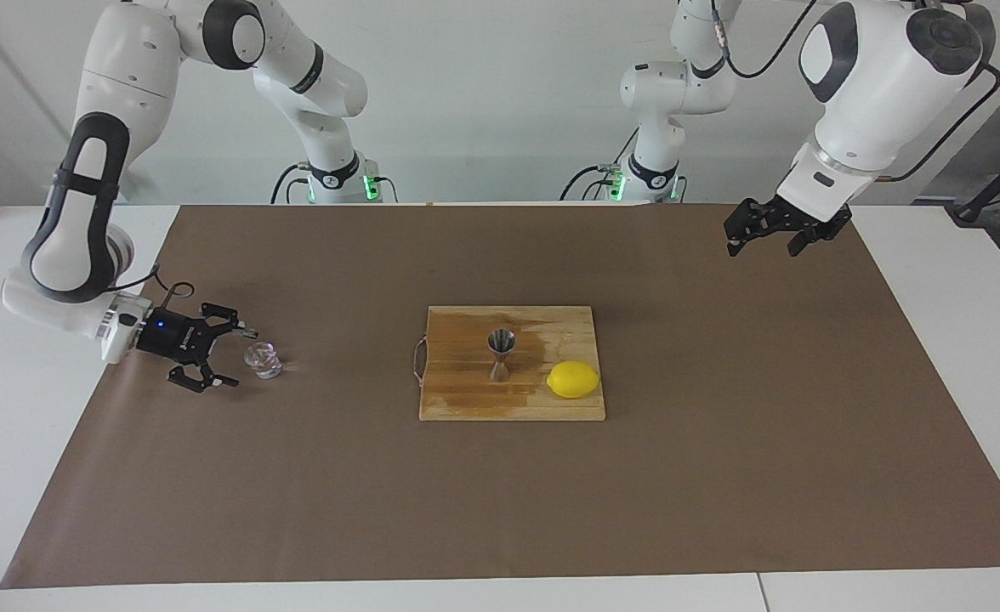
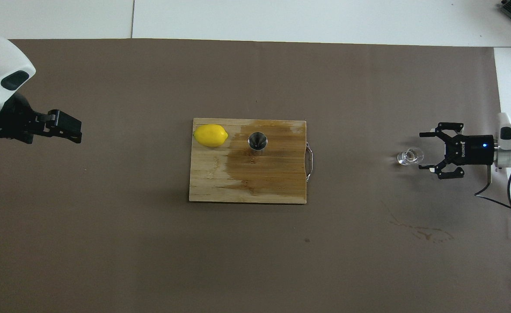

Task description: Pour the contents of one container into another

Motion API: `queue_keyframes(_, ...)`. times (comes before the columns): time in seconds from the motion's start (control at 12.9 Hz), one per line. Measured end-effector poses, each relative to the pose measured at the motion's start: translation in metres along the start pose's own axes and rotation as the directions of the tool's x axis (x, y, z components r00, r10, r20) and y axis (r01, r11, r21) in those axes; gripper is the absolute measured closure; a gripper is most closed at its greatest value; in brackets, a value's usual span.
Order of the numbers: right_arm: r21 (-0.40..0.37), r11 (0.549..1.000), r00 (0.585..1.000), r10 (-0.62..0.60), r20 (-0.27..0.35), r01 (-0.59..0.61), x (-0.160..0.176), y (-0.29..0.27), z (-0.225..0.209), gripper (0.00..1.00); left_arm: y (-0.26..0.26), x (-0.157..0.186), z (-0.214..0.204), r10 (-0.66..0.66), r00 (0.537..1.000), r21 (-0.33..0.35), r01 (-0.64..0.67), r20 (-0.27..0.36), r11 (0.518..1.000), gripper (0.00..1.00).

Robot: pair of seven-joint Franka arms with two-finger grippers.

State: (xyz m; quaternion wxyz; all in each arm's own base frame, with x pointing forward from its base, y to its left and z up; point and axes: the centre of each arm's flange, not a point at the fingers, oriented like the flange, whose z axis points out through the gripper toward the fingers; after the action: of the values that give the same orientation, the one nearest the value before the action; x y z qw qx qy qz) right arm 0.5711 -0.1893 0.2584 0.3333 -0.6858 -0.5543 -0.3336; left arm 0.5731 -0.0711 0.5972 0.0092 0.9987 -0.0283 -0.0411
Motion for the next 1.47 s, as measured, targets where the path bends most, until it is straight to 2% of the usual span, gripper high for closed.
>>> queue_keyframes(0.46,0.009,1.000,0.999,0.012,-0.035,-0.011,-0.014,-0.003,0.019,0.00,-0.003,0.003,-0.008,0.003,0.998,-0.001,-0.003,-0.060,1.000,0.00)
queue_keyframes(0.85,0.014,1.000,0.999,0.018,-0.042,-0.017,-0.014,-0.005,0.025,0.00,-0.003,-0.001,-0.015,0.003,0.997,-0.002,-0.003,-0.073,1.000,0.00)
queue_keyframes(1.01,0.013,1.000,0.999,0.017,-0.042,-0.017,-0.014,-0.005,0.025,0.09,-0.004,-0.001,-0.014,0.001,0.998,-0.002,-0.001,-0.070,1.000,0.00)
queue_keyframes(1.08,0.013,1.000,0.999,0.017,-0.042,-0.017,-0.014,-0.005,0.025,0.19,-0.004,-0.001,-0.014,0.001,0.998,-0.002,-0.001,-0.069,1.000,0.00)
queue_keyframes(1.16,0.013,1.000,0.999,0.017,-0.042,-0.017,-0.014,-0.005,0.025,0.19,-0.004,-0.001,-0.013,0.000,0.998,-0.002,0.000,-0.069,1.000,0.00)
queue_keyframes(1.24,0.013,1.000,0.999,0.017,-0.042,-0.017,-0.014,-0.005,0.025,0.29,-0.005,-0.001,-0.013,-0.002,0.998,-0.002,0.002,-0.069,1.000,0.00)
queue_keyframes(1.39,0.013,1.000,0.999,0.017,-0.041,-0.017,-0.014,-0.005,0.025,0.34,-0.007,-0.001,-0.013,-0.004,0.998,-0.002,0.004,-0.069,1.000,0.00)
queue_keyframes(1.47,0.013,1.000,0.999,0.017,-0.041,-0.017,-0.014,-0.005,0.025,0.41,-0.007,-0.001,-0.013,-0.004,0.998,-0.002,0.004,-0.069,1.000,0.00)
